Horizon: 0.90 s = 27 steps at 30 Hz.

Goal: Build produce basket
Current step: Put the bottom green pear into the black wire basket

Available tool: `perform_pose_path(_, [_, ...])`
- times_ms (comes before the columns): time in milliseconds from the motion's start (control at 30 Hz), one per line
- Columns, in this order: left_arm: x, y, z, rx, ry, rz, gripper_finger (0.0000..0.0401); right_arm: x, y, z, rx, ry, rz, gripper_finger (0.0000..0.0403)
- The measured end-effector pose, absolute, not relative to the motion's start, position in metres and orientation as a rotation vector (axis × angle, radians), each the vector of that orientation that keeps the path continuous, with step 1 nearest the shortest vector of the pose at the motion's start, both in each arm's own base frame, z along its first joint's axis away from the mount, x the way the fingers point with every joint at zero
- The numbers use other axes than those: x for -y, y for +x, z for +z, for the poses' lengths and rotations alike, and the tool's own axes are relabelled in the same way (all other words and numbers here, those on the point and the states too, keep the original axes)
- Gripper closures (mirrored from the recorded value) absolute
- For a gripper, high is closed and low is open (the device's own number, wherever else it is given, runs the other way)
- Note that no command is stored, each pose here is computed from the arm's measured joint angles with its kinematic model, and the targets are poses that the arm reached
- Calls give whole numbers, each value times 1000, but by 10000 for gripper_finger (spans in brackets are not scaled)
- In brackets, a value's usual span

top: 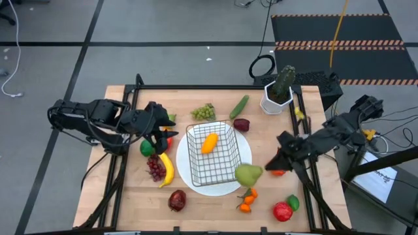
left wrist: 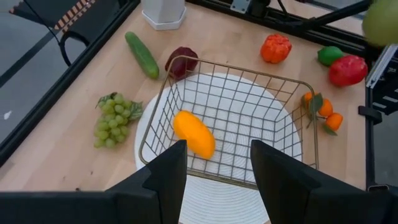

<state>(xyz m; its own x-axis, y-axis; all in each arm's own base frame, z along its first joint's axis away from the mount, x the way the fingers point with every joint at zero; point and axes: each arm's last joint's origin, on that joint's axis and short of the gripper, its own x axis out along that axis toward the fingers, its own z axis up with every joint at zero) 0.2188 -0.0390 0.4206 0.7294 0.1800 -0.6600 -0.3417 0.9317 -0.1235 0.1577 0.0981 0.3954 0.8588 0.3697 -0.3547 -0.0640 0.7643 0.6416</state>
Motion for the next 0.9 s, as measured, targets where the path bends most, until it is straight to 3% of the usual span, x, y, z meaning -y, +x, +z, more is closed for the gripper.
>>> perform_pose_path(500, [37, 219, 421, -692, -275, 307, 224, -79, 170, 448, 128, 213, -3, 401])
perform_pose_path(900, [37, 219, 421, -690, -297, 314, 224, -63, 174, 461, 239, -135, -140, 401])
